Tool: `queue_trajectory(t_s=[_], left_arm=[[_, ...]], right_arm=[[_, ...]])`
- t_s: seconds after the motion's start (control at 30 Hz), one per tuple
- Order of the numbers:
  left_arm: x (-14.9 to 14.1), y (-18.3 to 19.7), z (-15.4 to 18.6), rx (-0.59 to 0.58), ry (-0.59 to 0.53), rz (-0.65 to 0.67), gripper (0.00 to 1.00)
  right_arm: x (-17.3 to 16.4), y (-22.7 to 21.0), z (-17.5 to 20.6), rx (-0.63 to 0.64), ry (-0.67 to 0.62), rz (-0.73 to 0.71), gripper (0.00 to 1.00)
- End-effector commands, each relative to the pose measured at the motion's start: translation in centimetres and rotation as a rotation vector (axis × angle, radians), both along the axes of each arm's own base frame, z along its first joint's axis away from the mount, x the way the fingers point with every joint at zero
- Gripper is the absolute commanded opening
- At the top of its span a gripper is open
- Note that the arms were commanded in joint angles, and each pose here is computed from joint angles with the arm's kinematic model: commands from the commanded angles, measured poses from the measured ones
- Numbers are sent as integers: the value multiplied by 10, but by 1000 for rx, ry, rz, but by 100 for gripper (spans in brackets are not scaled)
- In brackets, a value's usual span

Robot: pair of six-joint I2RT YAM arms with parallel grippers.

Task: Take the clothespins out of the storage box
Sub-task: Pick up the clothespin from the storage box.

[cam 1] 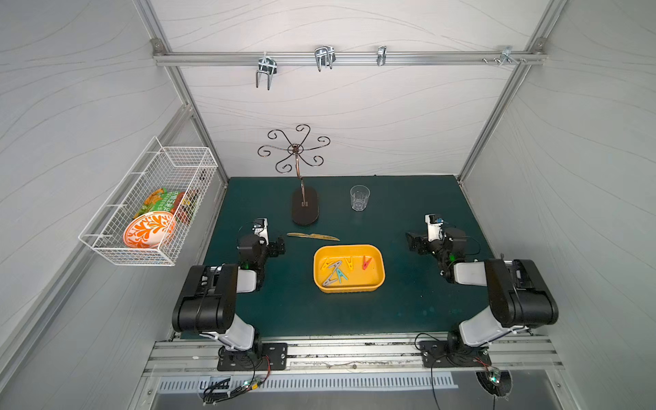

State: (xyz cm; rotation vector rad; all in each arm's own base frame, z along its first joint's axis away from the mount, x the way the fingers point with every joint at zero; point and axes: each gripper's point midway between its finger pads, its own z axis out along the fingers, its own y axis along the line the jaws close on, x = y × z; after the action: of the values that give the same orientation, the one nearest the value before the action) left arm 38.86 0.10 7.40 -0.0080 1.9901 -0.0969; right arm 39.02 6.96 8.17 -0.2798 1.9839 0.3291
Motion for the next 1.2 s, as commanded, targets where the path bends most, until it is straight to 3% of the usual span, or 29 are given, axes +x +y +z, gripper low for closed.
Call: queue_trajectory(t_s=[0.0,0.67,0.77,1.0,1.17], left_arm=[[11,0,18,-5,-57,2,99],[10,-10,29,10,-57,-54,99],[8,-12,32,10,-58,-63,99],[0,-15,44,16,-19,-85,99],[-13,-21,48,0,77,-117,99]], right_arm=[[4,0,3,-7,-19,8,99],[3,1,7,-8,-27,8,99],[2,6,16,-57,-14,1,99],[-16,38,33,-90,178,101,99],[-34,50,54,-98,289,41,99]])
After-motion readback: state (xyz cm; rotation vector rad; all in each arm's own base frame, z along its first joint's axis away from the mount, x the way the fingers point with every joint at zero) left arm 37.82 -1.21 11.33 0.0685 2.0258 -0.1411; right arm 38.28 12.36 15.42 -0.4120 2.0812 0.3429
